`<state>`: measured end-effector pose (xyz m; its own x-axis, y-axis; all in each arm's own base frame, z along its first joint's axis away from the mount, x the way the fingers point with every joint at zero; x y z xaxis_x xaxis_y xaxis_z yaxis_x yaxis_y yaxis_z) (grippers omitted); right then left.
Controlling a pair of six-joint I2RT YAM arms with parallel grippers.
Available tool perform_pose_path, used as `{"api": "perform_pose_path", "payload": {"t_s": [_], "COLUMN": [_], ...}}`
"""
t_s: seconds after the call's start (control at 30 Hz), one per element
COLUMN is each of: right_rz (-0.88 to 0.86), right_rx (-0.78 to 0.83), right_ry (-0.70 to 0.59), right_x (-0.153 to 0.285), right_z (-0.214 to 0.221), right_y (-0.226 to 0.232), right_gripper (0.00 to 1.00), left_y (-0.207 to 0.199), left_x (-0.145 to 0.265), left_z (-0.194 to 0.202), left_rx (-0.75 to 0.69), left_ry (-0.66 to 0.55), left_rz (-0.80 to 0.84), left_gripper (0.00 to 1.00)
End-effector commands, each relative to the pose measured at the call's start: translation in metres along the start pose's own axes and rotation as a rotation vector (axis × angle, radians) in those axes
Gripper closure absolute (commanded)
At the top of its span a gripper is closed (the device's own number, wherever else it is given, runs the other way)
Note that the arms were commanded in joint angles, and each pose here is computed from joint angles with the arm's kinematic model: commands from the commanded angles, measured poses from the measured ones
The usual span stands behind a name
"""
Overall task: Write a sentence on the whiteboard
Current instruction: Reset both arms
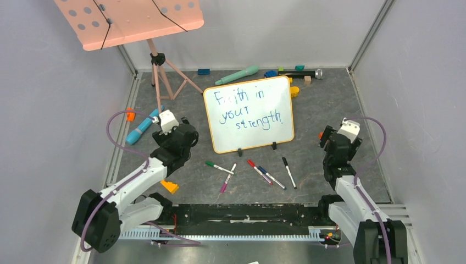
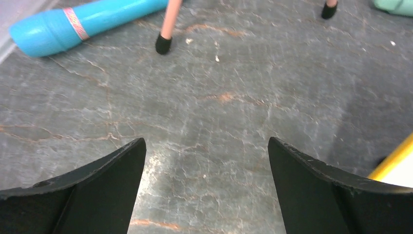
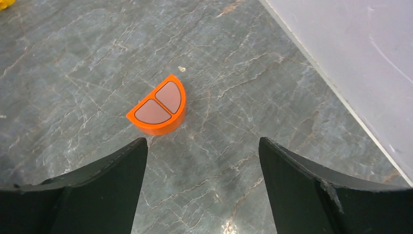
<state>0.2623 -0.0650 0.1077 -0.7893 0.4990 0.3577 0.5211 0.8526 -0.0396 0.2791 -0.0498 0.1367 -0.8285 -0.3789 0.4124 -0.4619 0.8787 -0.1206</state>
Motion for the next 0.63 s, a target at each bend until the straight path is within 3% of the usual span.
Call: {"api": "perform_pose_path", "payload": {"t_s": [0.0, 0.2, 0.6], "right_rz": [-0.140, -0.225, -0.190], "right_rx": [0.022, -0.010, -0.004], "right_ry": [-0.163, -0.325, -0.311], "right_x": [-0.005, 0.004, -0.003], "right_z": [-0.017, -0.003, 0.009], "right_y": [0.015, 0.018, 0.014], "right_gripper": [0.15, 0.14, 0.10], "left_y": [0.002, -0.002, 0.001], "left_x": [-0.006, -0.019, -0.036], "left_z": [-0.037, -0.052, -0.048], "left_rx": [0.071, -0.018, -0.075], "left_ry": [-0.148, -0.219, -0.236], "left_rz": [-0.098, -0.132, -0.128], "left_gripper": [0.00, 0.00, 0.00]}}
Point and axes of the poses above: each gripper's point midway between its finger pads, its own x axis back along the fingers, its own y axis along the line the jaws close on, z = x × y, the point moved 2 cm from there along x, back along the fingers, and after that the axes turned 1 degree about -x, right-handed, at the moved point
